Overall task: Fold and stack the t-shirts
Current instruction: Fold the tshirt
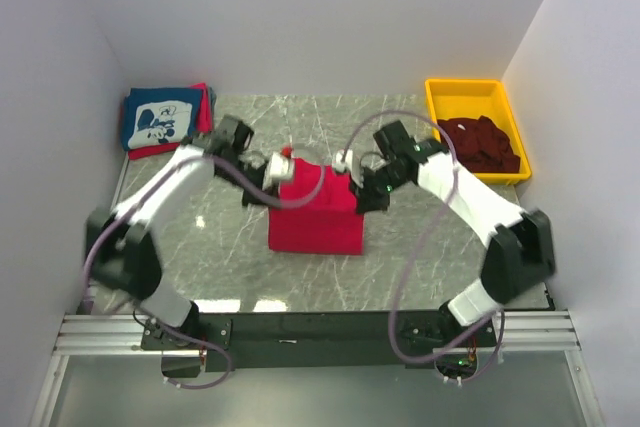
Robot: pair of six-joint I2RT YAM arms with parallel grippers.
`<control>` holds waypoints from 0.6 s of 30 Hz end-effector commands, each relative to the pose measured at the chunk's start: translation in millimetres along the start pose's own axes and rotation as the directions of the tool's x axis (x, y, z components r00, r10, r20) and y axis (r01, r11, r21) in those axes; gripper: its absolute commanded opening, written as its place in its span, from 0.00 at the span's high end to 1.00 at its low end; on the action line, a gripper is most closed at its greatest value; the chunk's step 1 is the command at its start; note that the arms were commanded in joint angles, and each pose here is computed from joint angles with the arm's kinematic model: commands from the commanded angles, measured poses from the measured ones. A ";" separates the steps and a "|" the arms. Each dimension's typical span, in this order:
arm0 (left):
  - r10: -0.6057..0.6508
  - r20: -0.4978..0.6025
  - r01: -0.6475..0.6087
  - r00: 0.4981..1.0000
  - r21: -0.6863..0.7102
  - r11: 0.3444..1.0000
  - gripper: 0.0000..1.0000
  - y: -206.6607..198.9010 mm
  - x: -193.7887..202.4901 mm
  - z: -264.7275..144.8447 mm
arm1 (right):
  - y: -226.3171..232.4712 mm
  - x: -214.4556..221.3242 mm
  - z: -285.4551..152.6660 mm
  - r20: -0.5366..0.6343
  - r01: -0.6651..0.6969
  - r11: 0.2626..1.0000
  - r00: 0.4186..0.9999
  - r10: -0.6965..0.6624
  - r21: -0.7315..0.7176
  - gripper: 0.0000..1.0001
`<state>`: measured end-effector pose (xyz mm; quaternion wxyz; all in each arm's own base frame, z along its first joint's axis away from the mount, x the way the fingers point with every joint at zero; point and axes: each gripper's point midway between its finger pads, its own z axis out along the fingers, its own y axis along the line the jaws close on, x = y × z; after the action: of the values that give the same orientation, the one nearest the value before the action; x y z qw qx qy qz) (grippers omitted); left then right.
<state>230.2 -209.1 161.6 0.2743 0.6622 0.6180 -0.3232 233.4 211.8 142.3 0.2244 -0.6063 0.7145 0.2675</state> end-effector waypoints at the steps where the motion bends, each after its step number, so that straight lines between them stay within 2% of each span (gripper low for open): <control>1: -0.043 0.021 0.044 0.999 -0.039 0.998 0.99 69.7 5.2 -7.1 | -55.7 -10.8 -3.5 -0.002 0.045 0.998 0.999 -0.045 0.037 1.00; 5: -0.123 0.044 0.128 0.991 -0.138 0.982 0.96 144.5 2.9 -0.8 | -111.6 -10.1 7.7 -0.022 0.005 0.999 1.000 -0.004 0.050 1.00; 6: -0.143 0.036 0.147 0.989 -0.158 0.977 0.96 165.0 14.1 9.6 | -127.4 -18.5 5.6 -0.011 0.007 0.997 1.000 -0.006 0.077 1.00; 7: -0.137 0.043 0.143 0.990 -0.186 0.972 0.96 181.4 9.6 8.6 | -140.8 -7.2 18.5 -0.029 -0.043 0.997 0.999 0.045 0.065 1.00; 9: -0.209 0.029 0.210 0.977 -0.227 0.951 0.94 206.1 27.4 21.7 | -165.8 -13.9 21.4 -0.026 -0.049 0.993 0.998 0.052 0.104 1.00; 10: -0.224 0.022 0.222 0.974 -0.248 0.943 0.94 214.4 32.2 23.8 | -173.8 -3.4 37.4 -0.046 -0.102 0.991 0.993 0.107 0.089 1.00; 14: -0.323 -0.008 0.306 0.947 -0.291 0.906 0.91 226.2 59.7 40.1 | -186.6 12.5 58.9 -0.106 -0.193 0.978 0.974 0.200 0.078 1.00; 18: -0.441 -0.041 0.416 0.897 -0.265 0.870 0.91 205.3 80.6 57.7 | -175.7 33.2 70.0 -0.135 -0.256 0.964 0.955 0.265 0.077 1.00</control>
<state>436.4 -216.5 56.3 0.2552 0.5161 0.7734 -0.2654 411.8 214.4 41.5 0.1621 -0.5360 0.7947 0.2343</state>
